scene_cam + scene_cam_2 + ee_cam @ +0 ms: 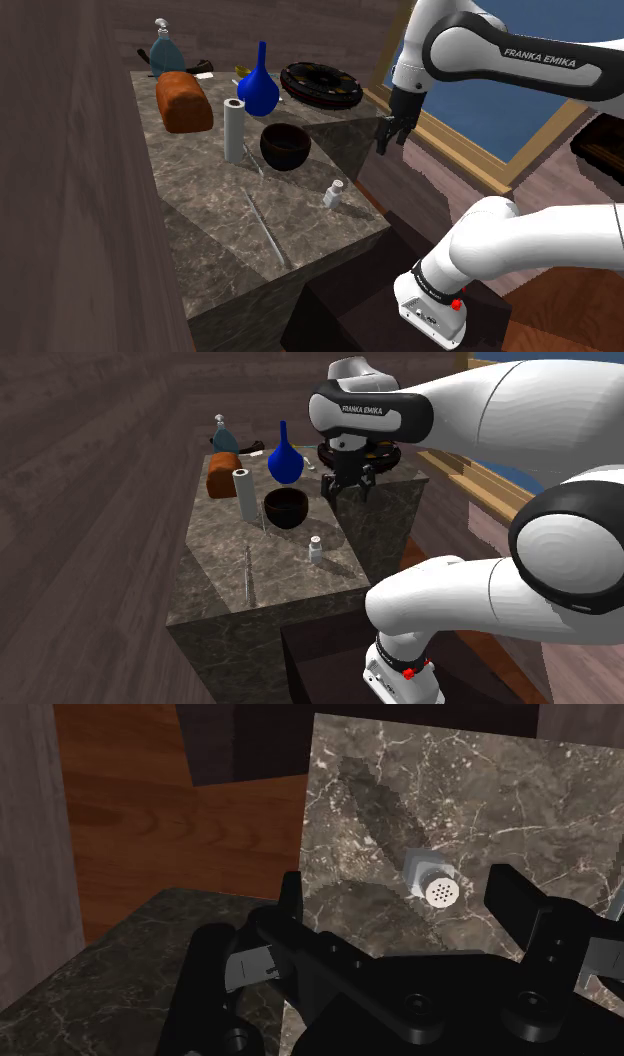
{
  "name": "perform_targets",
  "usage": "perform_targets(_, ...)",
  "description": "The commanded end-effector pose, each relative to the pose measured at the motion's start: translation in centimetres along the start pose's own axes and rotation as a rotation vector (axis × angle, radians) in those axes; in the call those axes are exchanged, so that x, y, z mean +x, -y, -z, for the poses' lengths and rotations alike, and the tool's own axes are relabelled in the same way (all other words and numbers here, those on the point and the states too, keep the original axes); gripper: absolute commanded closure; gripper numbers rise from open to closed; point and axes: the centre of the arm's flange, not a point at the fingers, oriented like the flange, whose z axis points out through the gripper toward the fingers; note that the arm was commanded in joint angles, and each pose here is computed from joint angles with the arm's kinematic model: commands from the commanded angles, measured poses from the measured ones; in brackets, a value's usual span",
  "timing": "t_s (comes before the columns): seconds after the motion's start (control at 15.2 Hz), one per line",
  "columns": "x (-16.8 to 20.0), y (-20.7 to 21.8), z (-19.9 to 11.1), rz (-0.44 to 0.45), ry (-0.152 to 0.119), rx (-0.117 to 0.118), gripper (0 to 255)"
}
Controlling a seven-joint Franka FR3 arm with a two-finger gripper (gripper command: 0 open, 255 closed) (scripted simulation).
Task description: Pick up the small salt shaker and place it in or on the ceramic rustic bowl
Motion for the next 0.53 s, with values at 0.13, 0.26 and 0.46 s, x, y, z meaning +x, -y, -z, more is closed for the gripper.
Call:
perform_targets(0.13,2.1,0.9,-1.8,0.004,0.027,0.007,0)
perform_targets(0.26,4.1,1.9,-3.6,0.008,0.054,0.015,0)
perform_targets(0.46,7.1,3.4,-6.3,0.014,0.094,0.026,0)
